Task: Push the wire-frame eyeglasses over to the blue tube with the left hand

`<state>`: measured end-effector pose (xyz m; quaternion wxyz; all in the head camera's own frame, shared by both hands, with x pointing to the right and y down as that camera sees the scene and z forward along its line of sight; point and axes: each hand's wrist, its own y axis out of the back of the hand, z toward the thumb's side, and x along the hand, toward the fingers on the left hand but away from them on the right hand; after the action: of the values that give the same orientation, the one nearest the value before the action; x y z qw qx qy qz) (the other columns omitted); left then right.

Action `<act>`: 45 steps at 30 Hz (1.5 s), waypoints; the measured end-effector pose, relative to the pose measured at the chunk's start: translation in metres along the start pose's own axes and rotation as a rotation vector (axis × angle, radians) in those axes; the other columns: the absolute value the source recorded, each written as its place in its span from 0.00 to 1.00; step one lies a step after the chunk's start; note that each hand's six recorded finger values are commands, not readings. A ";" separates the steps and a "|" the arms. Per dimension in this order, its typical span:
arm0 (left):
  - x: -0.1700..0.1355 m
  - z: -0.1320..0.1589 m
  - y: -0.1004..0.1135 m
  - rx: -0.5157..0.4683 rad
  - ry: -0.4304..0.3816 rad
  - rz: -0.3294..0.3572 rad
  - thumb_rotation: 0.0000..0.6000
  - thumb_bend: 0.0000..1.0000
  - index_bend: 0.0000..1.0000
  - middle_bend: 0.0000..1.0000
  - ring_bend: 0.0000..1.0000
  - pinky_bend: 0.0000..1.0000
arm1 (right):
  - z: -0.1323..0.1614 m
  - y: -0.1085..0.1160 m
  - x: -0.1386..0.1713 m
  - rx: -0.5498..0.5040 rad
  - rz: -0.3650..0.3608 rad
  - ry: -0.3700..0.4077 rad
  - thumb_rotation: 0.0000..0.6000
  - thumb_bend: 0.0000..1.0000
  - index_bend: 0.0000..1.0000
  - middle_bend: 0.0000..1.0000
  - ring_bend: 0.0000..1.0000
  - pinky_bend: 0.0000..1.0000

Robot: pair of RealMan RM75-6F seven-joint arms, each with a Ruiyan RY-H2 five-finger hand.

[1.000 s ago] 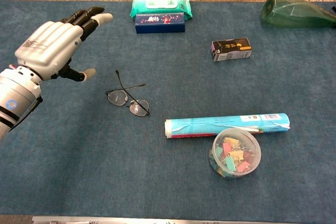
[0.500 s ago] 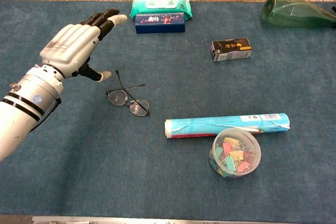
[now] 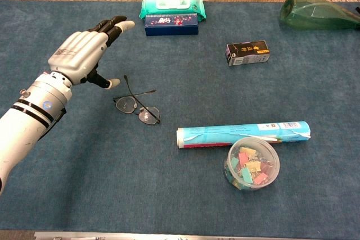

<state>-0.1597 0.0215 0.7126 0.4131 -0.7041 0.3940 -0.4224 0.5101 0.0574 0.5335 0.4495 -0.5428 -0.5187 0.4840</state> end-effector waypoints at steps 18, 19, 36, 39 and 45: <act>0.000 -0.002 0.002 0.002 0.001 0.017 1.00 0.17 0.00 0.00 0.00 0.17 | -0.001 0.001 0.000 -0.003 -0.001 0.000 1.00 0.17 0.55 0.48 0.43 0.53; 0.000 -0.001 0.006 0.005 -0.001 0.026 1.00 0.17 0.00 0.00 0.00 0.17 | 0.000 0.001 0.000 -0.003 -0.001 0.001 1.00 0.17 0.55 0.48 0.43 0.53; -0.016 0.031 0.030 -0.013 -0.085 0.090 1.00 0.17 0.00 0.00 0.00 0.17 | 0.001 0.001 0.001 -0.002 -0.004 0.004 1.00 0.17 0.55 0.48 0.43 0.53; -0.015 0.031 0.023 -0.021 -0.084 0.075 1.00 0.16 0.00 0.00 0.00 0.17 | 0.001 0.002 0.001 -0.002 -0.007 0.003 1.00 0.17 0.55 0.48 0.43 0.53; -0.007 0.023 0.009 -0.041 -0.061 0.046 1.00 0.11 0.00 0.00 0.00 0.17 | 0.000 0.003 0.001 -0.004 -0.009 0.003 1.00 0.17 0.55 0.48 0.43 0.53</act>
<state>-0.1427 0.0304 0.6954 0.4198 -0.7157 0.4060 -0.3830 0.5100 0.0579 0.5304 0.4516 -0.5419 -0.5214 0.4801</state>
